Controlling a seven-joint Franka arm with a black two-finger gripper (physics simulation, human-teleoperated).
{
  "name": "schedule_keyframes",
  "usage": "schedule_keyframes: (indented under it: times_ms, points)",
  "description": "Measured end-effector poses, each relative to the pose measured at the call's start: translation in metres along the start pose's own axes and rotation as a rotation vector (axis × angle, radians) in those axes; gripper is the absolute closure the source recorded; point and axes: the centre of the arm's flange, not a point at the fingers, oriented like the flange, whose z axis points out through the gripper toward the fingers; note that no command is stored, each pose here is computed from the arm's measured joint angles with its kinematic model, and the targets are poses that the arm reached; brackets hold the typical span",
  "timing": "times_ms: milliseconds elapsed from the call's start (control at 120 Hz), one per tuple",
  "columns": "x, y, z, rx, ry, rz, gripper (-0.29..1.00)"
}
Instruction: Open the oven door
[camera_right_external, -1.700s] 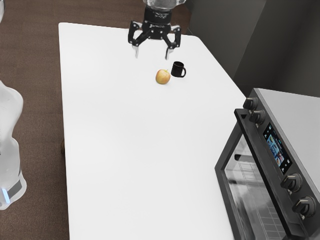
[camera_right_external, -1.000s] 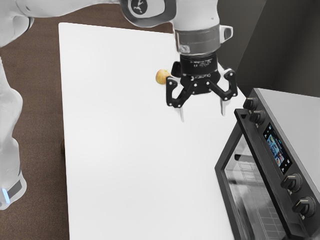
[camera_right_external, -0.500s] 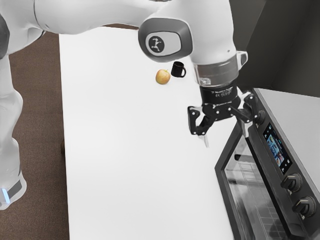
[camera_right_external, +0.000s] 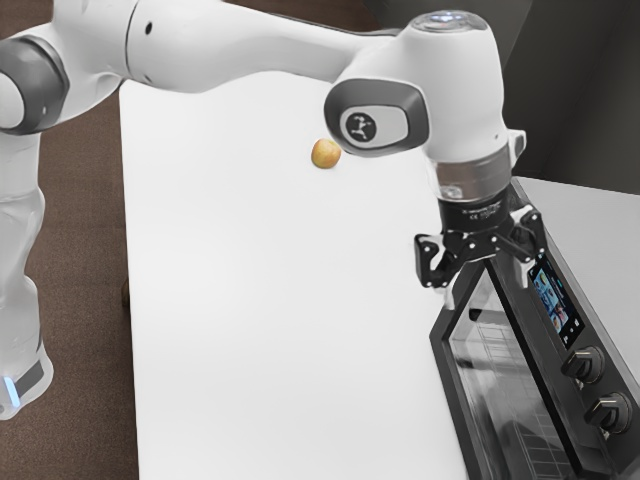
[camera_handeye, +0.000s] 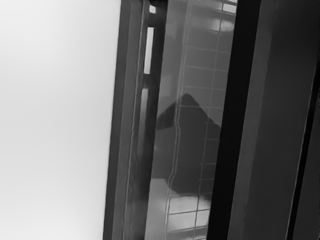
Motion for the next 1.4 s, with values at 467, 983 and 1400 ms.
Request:
schedule_keyframes:
  times_ms: [467, 983, 1400]
  points:
    - [0.028, 0.01, 0.034, 0.026, 0.002, -0.02, 0.0]
    - [0.044, -0.052, 0.028, 0.032, -0.002, -0.038, 0.0]
    - [0.091, -0.115, -0.02, -0.063, 0.058, -0.161, 0.03]
